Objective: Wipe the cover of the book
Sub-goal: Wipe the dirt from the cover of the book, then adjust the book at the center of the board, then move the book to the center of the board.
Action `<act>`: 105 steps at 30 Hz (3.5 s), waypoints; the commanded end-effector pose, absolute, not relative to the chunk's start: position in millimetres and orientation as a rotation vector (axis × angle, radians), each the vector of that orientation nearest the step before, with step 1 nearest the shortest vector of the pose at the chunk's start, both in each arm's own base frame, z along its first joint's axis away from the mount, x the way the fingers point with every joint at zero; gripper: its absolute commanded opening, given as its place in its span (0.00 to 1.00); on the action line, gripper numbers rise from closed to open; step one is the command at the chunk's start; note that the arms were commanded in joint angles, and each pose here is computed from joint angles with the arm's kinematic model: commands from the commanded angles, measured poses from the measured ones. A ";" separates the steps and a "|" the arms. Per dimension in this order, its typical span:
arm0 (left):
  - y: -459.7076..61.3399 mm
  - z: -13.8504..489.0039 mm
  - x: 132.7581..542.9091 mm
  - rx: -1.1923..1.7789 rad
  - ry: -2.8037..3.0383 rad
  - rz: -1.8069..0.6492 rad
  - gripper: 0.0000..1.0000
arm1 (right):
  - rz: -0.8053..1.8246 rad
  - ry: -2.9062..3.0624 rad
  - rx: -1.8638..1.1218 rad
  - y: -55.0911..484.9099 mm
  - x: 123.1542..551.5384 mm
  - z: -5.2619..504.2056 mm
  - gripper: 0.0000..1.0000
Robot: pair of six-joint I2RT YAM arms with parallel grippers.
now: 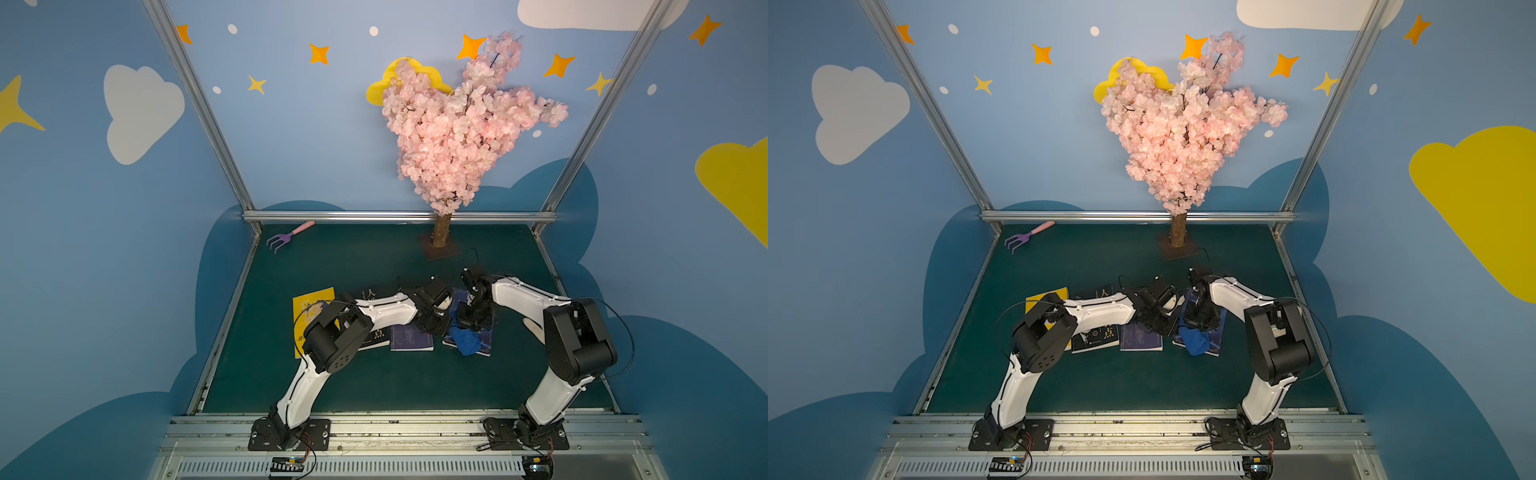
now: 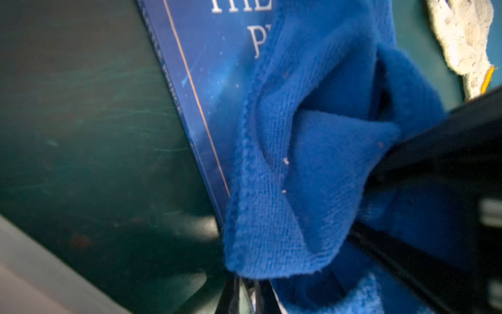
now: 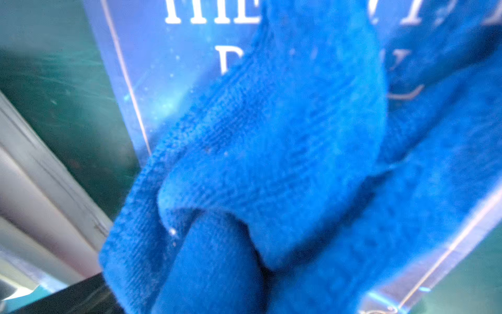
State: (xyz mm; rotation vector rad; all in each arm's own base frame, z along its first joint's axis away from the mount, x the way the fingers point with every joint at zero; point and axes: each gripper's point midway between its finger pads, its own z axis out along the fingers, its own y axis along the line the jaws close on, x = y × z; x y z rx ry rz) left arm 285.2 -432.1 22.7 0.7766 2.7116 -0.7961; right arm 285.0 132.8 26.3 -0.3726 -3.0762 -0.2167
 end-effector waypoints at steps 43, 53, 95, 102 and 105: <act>-300.0 117.4 291.2 0.275 2.659 -0.542 0.20 | 0.287 -3.623 -0.808 55.3 316.2 105.1 0.00; -203.6 73.5 301.0 -0.074 2.779 -0.626 0.22 | 0.152 -3.682 -0.738 68.6 316.7 109.9 0.00; -104.0 19.1 346.7 -0.476 2.743 -0.394 0.40 | -0.066 -3.824 -0.479 91.0 327.5 115.6 0.00; -116.6 13.1 350.4 -0.374 2.708 -0.475 0.36 | 0.050 -3.861 -0.475 81.9 330.4 122.7 0.00; -114.3 3.8 344.3 -0.384 2.719 -0.472 0.34 | 0.077 -3.868 -0.509 76.7 327.9 124.7 0.00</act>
